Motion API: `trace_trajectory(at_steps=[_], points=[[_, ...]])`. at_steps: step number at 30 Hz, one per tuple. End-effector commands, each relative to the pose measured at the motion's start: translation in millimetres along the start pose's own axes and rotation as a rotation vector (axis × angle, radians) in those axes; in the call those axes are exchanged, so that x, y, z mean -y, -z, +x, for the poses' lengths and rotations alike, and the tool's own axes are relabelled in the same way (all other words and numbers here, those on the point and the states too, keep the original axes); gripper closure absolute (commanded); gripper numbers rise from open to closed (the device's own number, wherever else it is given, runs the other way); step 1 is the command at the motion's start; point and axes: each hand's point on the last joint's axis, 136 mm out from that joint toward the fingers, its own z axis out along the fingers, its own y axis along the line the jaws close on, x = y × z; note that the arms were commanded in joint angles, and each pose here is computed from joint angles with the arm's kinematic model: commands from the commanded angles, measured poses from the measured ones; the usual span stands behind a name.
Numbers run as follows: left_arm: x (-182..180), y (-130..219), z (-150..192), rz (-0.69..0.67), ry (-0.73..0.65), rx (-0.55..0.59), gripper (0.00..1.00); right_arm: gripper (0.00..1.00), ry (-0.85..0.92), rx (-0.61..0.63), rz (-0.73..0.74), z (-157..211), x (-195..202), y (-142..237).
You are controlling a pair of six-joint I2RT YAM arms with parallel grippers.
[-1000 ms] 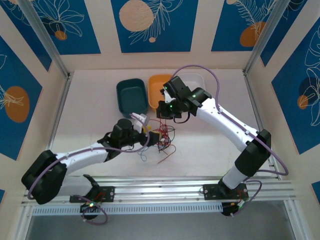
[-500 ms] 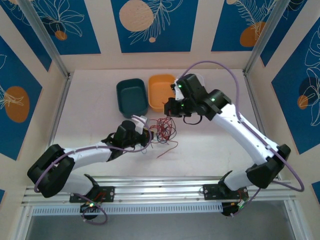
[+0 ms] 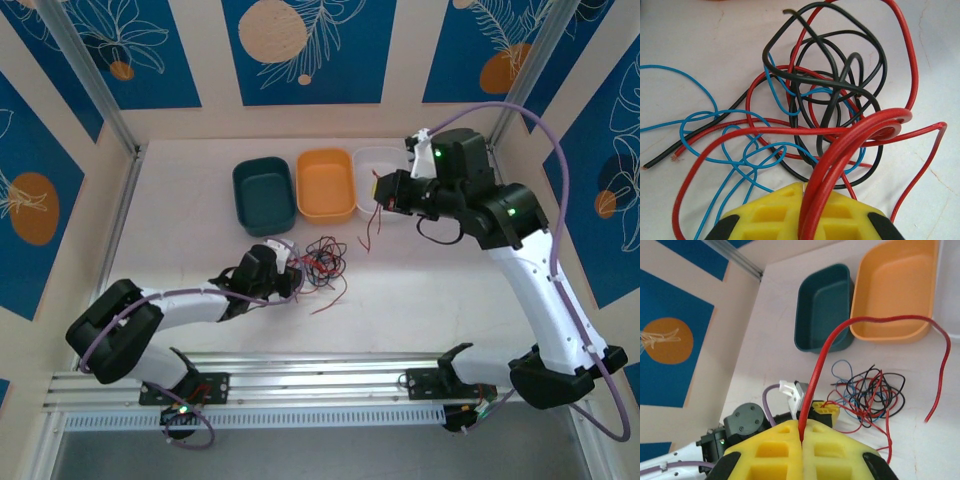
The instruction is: Untangle the cables
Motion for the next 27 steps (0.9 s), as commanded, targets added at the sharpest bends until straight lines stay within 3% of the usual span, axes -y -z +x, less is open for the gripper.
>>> trace_trajectory(at_steps=[1, 9, 19, 27], points=[[-3, 0, 5, -0.019, 0.022, -0.019, 0.95, 1.0, 0.044, -0.003, -0.001, -4, -3, 18], [14, 12, -13, 0.043, 0.027, 0.011, 0.52, 1.0, 0.053, 0.016, 0.067, -34, 21, -1], [18, 60, -46, -0.001, 0.007, 0.113, 0.02, 1.0, -0.007, -0.01, 0.153, -74, 74, -54], [14, 88, -64, -0.064, -0.014, 0.181, 0.0, 1.0, -0.1, -0.069, 0.195, -88, 122, -102]])
